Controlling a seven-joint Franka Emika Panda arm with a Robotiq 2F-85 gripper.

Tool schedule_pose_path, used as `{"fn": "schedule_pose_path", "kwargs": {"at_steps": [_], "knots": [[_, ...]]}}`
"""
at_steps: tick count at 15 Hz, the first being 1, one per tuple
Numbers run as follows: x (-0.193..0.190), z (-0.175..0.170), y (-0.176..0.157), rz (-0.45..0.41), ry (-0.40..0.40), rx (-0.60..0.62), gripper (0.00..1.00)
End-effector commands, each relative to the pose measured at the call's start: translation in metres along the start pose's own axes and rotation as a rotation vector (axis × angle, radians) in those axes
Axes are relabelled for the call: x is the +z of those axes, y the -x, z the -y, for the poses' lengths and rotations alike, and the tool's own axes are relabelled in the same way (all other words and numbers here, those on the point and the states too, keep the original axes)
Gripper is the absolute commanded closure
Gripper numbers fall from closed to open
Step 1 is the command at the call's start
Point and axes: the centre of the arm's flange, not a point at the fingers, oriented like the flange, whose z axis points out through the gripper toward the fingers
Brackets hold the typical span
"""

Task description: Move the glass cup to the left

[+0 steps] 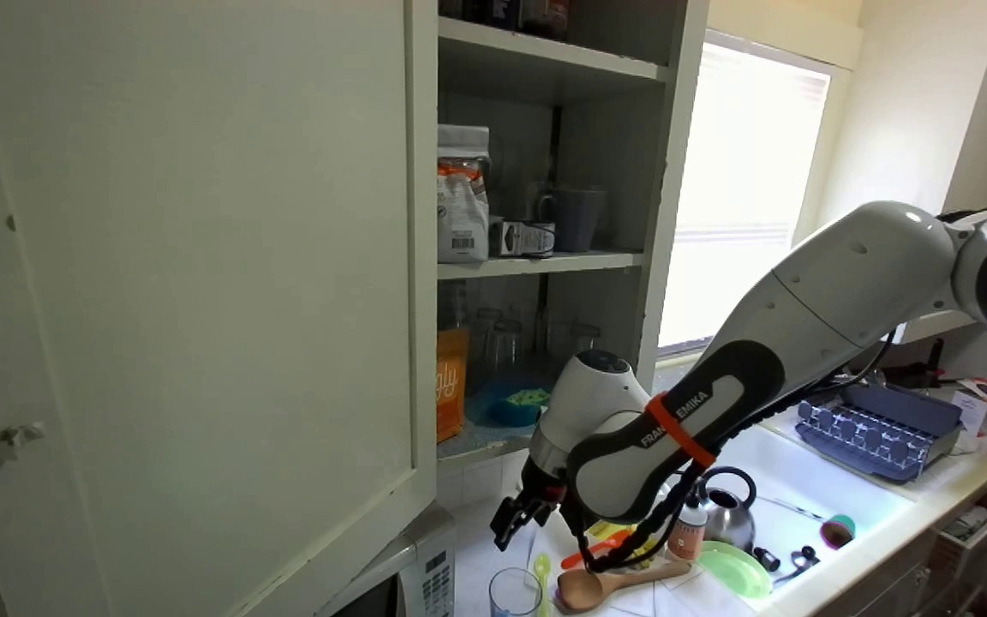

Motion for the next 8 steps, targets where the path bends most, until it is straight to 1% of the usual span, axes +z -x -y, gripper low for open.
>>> {"fn": "schedule_pose_path", "kwargs": {"at_steps": [1,2,3,5,8], "knots": [[-0.050,0.015,0.011,0.055,-0.077,-0.051,0.00],[-0.065,0.024,0.013,0.075,-0.104,-0.059,0.00],[-0.084,0.036,0.016,0.122,-0.131,-0.068,0.00],[-0.117,0.052,0.024,0.171,-0.142,-0.075,0.00],[-0.161,0.059,0.035,0.238,-0.107,-0.050,0.00]]}}
